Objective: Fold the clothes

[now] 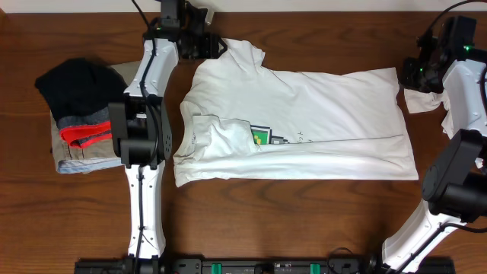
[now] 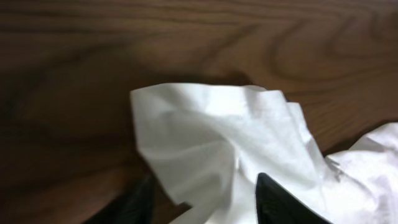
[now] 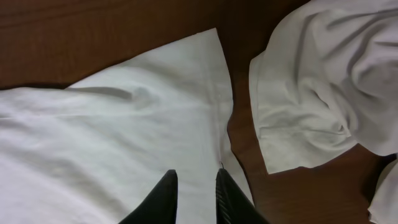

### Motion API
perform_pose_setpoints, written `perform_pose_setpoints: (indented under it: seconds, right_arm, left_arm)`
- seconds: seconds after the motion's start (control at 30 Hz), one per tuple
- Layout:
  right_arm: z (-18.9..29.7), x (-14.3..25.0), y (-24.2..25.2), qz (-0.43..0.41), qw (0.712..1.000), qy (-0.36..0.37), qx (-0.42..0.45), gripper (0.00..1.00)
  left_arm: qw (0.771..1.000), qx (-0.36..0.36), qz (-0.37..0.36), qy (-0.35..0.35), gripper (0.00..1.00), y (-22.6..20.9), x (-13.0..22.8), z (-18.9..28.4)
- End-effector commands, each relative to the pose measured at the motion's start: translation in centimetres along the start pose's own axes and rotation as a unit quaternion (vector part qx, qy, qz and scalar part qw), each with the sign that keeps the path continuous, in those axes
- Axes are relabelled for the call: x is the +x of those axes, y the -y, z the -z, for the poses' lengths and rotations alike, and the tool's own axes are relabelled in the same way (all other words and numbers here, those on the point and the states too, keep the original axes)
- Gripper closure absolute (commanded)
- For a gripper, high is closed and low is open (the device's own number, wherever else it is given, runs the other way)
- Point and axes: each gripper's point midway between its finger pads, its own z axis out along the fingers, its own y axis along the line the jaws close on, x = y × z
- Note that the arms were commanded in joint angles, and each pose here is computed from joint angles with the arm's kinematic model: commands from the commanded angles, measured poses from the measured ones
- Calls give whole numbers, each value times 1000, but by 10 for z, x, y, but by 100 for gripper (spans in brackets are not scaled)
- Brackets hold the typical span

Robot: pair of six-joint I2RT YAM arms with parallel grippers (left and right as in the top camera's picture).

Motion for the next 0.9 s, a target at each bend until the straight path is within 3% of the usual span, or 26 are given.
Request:
perform_pose_setpoints:
  seconds: [0.0, 0.37, 0.53, 0.87]
  right_arm:
    - [2, -1, -2, 3, 1000, 2, -1, 81]
    - [2, 0, -2, 2, 1000, -1, -1, 81]
    - [2, 1, -2, 1, 1000, -3, -1, 81]
    - [2, 2, -2, 1, 1000, -4, -1, 81]
  left_arm:
    - [1000, 2, -24, 0, 51, 9, -1, -9]
    - [999, -6, -25, -24, 52, 4, 13, -13]
    - [999, -6, -24, -25, 72, 4, 14, -13]
    - [998, -37, -13, -54, 64, -11, 34, -18]
